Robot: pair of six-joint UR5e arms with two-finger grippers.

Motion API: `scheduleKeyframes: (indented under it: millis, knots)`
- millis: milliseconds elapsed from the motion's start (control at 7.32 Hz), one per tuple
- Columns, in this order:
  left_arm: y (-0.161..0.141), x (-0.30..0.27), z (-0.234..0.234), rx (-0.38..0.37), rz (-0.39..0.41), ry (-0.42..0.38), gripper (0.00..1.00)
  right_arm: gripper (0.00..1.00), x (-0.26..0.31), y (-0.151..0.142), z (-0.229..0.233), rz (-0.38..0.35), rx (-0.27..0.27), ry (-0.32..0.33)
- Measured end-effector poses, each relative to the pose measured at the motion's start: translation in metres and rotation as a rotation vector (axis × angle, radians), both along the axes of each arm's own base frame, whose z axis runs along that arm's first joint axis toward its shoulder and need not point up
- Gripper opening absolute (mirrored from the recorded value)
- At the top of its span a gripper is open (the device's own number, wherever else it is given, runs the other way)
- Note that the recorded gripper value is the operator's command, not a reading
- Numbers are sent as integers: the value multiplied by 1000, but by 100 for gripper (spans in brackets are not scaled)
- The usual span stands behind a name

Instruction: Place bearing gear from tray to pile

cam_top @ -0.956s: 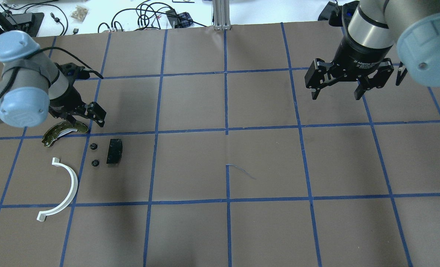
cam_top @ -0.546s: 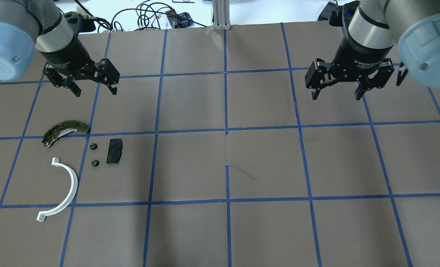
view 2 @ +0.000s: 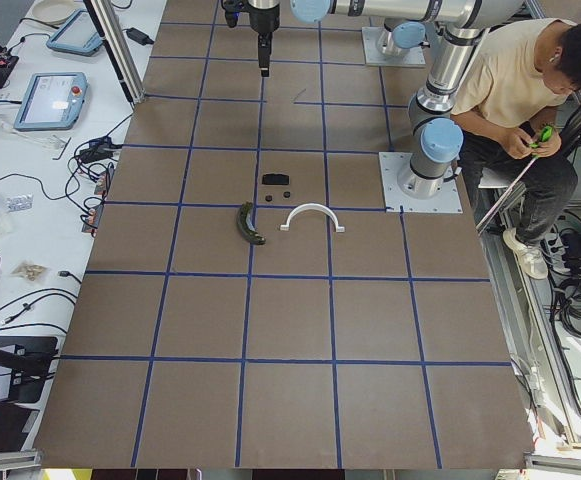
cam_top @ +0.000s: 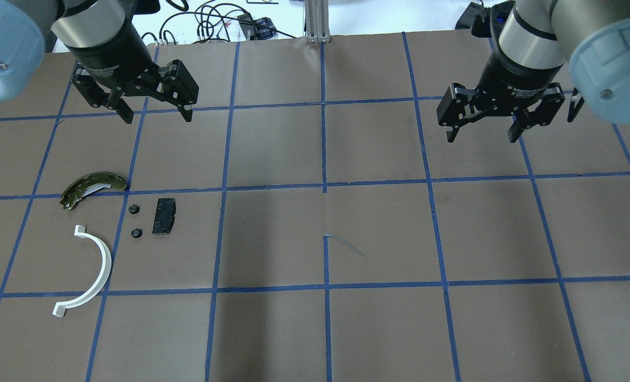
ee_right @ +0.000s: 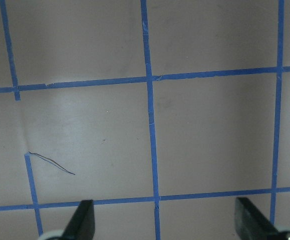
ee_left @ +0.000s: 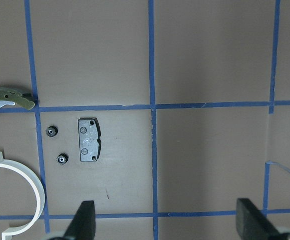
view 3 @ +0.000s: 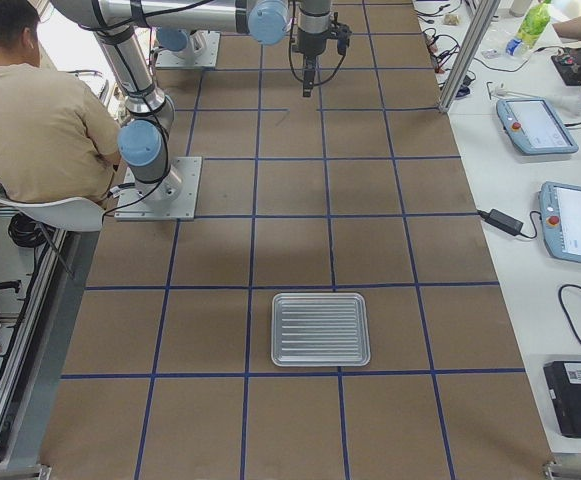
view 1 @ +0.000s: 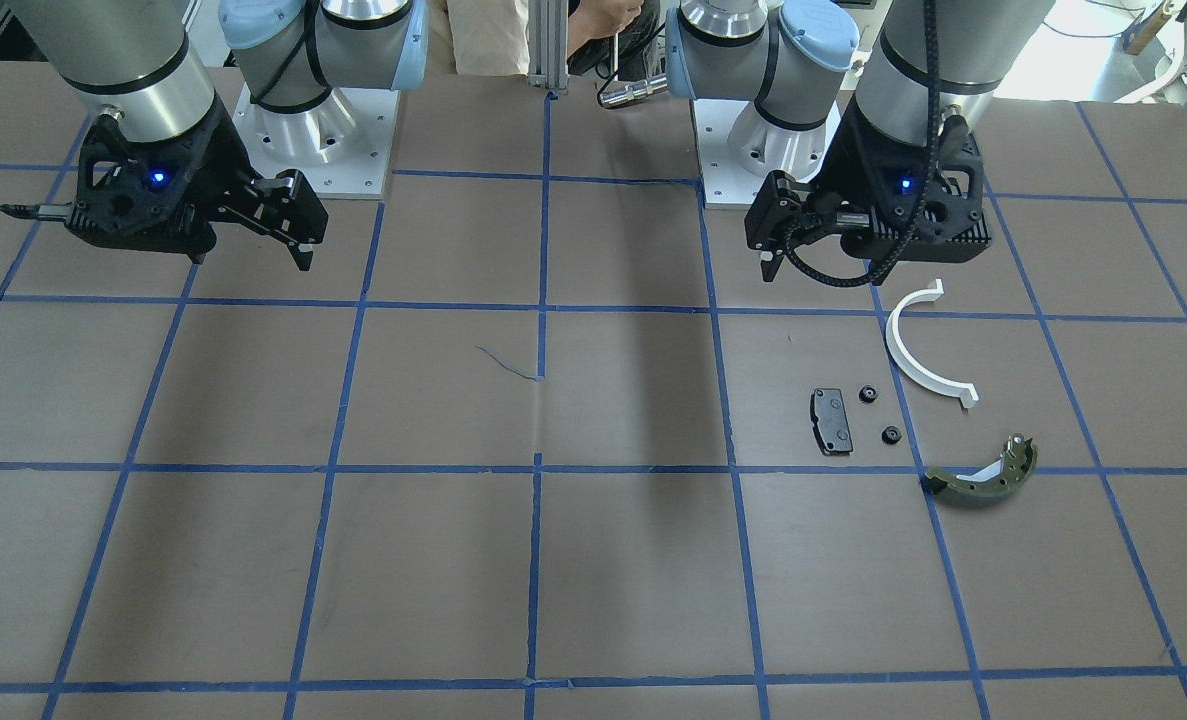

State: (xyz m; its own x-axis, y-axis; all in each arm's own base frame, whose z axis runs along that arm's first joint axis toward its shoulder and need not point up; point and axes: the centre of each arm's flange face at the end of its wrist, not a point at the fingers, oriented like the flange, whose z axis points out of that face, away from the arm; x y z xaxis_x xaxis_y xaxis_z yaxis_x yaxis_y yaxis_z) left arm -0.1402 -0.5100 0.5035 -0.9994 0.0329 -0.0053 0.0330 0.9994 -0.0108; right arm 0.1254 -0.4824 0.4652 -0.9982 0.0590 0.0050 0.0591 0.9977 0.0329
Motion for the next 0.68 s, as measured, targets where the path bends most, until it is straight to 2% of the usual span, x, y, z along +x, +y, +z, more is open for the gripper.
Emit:
scheduleKeyframes:
  millis: [683]
  knots:
    - [9, -2, 7, -19, -22, 1, 100, 100, 0, 1, 0, 0, 0, 3]
